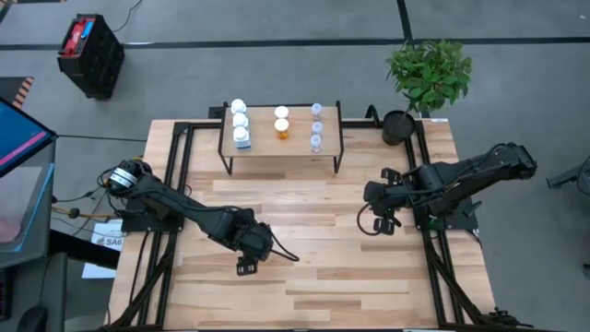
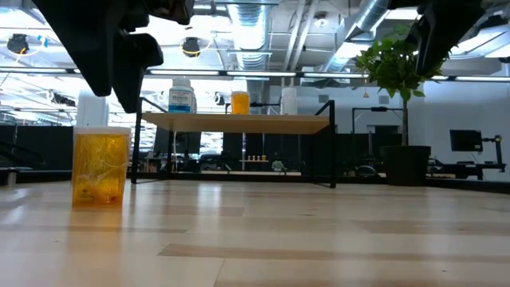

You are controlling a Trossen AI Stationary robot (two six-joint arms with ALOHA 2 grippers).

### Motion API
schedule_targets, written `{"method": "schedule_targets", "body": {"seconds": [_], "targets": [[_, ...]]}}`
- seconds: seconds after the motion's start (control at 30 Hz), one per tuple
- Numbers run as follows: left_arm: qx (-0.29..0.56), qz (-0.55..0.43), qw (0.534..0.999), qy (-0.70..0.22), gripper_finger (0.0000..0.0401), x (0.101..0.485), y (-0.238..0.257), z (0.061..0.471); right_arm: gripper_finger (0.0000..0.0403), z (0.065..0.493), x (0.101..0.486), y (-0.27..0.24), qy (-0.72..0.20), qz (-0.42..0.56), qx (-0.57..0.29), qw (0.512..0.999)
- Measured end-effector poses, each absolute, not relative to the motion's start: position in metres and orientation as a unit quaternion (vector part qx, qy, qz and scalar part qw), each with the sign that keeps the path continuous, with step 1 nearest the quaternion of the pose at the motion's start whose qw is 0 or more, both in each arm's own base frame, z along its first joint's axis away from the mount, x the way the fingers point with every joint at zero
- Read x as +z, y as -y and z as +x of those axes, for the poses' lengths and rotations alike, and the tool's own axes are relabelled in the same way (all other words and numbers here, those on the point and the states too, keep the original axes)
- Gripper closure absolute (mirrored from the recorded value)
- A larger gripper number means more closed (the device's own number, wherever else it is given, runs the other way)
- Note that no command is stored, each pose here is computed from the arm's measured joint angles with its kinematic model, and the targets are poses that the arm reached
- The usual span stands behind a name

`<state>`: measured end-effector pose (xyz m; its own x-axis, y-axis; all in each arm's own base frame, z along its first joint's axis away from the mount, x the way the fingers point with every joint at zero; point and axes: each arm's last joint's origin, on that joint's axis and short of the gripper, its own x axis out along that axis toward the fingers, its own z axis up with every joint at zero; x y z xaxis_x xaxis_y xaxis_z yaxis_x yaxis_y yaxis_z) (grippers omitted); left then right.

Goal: Pick and place medicine bottles onto shelf by color
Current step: Put the orange pill bottle on the shelf aligned with the other orange pill bottles

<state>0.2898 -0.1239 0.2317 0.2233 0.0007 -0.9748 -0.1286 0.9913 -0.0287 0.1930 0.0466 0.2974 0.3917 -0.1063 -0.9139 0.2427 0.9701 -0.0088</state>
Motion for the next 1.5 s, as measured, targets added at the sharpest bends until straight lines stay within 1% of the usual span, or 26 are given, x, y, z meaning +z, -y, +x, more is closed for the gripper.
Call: {"method": "schedule_targets", "body": {"seconds": [0.13,0.3,0.43,0.8,1.03,1.17,1.4,1.5], "targets": [[0.044,-0.041,0.77,-0.635,0.0108,0.224,0.125,0.292,0.0276,0.193,0.297,-0.047,-0.541,0.063,-0.105,0.832],[0.042,-0.021,0.752,-0.658,0.0108,0.205,0.128,0.298,0.0276,0.193,0.297,-0.047,-0.541,0.063,-0.105,0.832],[0.047,-0.014,0.758,-0.651,0.0108,0.204,0.128,0.3,0.0276,0.193,0.297,-0.047,-0.541,0.063,-0.105,0.832],[0.032,-0.002,0.733,-0.68,0.0108,0.183,0.131,0.305,0.0276,0.194,0.297,-0.047,-0.54,0.063,-0.105,0.833],[0.029,0.003,0.728,-0.685,0.0112,0.181,0.131,0.305,0.0276,0.194,0.297,-0.047,-0.541,0.062,-0.104,0.833],[0.021,0.012,0.728,-0.685,0.0134,0.181,0.13,0.305,0.0276,0.194,0.297,-0.047,-0.54,0.061,-0.103,0.833],[0.008,0.019,0.727,-0.687,0.021,0.182,0.12,0.309,0.0276,0.194,0.297,-0.047,-0.541,0.06,-0.103,0.833],[0.002,0.019,0.718,-0.696,0.0232,0.186,0.112,0.312,0.0276,0.194,0.297,-0.047,-0.541,0.06,-0.103,0.832]]}}
